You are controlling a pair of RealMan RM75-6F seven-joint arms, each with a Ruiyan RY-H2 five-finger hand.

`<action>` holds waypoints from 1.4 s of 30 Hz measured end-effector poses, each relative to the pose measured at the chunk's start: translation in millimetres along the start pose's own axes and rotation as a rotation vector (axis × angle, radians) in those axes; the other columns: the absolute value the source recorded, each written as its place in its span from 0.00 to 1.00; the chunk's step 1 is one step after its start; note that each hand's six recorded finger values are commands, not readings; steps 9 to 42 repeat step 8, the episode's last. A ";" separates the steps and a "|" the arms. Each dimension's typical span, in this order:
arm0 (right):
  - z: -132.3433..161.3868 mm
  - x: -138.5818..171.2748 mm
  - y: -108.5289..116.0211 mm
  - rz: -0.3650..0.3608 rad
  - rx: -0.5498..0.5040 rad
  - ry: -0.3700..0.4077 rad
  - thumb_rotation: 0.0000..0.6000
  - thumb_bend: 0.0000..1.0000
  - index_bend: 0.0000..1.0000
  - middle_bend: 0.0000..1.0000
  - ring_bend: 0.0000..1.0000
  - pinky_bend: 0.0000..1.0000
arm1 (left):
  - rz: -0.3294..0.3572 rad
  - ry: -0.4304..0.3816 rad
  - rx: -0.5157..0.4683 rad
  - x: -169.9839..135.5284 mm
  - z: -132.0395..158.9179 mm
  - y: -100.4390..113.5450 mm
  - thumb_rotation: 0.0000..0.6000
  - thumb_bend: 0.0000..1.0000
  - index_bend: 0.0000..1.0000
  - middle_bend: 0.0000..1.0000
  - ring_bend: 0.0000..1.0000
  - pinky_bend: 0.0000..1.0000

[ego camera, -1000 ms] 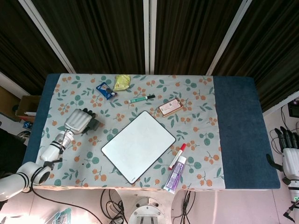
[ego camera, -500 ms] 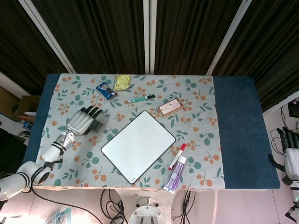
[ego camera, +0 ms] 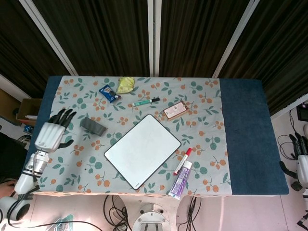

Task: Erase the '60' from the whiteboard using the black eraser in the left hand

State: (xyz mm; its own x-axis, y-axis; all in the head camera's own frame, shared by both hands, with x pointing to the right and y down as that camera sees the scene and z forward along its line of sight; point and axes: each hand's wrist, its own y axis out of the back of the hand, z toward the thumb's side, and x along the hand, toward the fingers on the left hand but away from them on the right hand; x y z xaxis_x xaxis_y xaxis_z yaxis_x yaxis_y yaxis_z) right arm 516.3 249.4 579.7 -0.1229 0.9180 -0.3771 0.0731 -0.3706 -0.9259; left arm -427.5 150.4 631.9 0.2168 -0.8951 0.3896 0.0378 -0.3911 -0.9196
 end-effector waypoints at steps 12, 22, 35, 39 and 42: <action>-2.6 -3.5 -10.1 0.005 0.016 0.028 1.00 0.19 0.00 0.00 0.00 0.00 | 0.049 0.181 -0.091 -118.0 -42.9 2.9 0.88 0.13 0.07 0.05 0.04 0.23; -2.6 -3.5 -10.1 0.005 0.016 0.028 1.00 0.19 0.00 0.00 0.00 0.00 | 0.049 0.181 -0.091 -118.0 -42.9 2.9 0.88 0.13 0.07 0.05 0.04 0.23; -2.6 -3.5 -10.1 0.005 0.016 0.028 1.00 0.19 0.00 0.00 0.00 0.00 | 0.049 0.181 -0.091 -118.0 -42.9 2.9 0.88 0.13 0.07 0.05 0.04 0.23; -2.6 -3.5 -10.1 0.005 0.016 0.028 1.00 0.19 0.00 0.00 0.00 0.00 | 0.049 0.181 -0.091 -118.0 -42.9 2.9 0.88 0.13 0.07 0.05 0.04 0.23; -2.6 -3.5 -10.1 0.005 0.016 0.028 1.00 0.19 0.00 0.00 0.00 0.00 | 0.049 0.181 -0.091 -118.0 -42.9 2.9 0.88 0.13 0.07 0.05 0.04 0.23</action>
